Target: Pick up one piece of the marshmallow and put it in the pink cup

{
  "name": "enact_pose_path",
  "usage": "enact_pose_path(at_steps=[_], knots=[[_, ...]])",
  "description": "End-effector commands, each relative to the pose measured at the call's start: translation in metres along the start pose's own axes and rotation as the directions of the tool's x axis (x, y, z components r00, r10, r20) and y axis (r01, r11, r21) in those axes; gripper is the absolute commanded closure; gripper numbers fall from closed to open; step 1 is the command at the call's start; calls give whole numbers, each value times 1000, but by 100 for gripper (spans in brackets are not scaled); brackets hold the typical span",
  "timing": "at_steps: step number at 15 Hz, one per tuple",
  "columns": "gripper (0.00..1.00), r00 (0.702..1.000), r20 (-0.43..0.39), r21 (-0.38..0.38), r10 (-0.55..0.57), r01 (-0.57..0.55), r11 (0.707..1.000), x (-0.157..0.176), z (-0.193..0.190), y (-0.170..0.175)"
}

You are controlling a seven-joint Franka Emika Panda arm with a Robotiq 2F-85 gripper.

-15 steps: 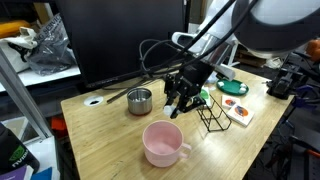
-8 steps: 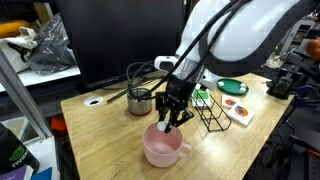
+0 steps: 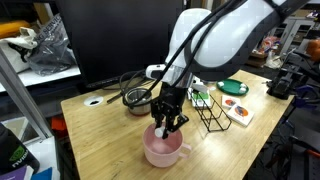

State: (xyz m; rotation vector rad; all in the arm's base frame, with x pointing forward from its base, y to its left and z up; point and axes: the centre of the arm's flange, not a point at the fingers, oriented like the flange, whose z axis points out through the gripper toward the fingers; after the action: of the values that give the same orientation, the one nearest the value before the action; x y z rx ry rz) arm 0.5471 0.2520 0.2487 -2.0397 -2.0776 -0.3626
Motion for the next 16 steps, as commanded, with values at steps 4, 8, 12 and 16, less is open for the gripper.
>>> enact_pose_path(at_steps=[4,8,12,16], knots=[[16,998,29,77,-57,55,995,0,5,9],[0,996,29,40,-84,83,996,2,-9,9],[0,995,12,-4,-104,104,995,8,-32,6],[0,992,9,-59,-129,130,990,16,-59,1]])
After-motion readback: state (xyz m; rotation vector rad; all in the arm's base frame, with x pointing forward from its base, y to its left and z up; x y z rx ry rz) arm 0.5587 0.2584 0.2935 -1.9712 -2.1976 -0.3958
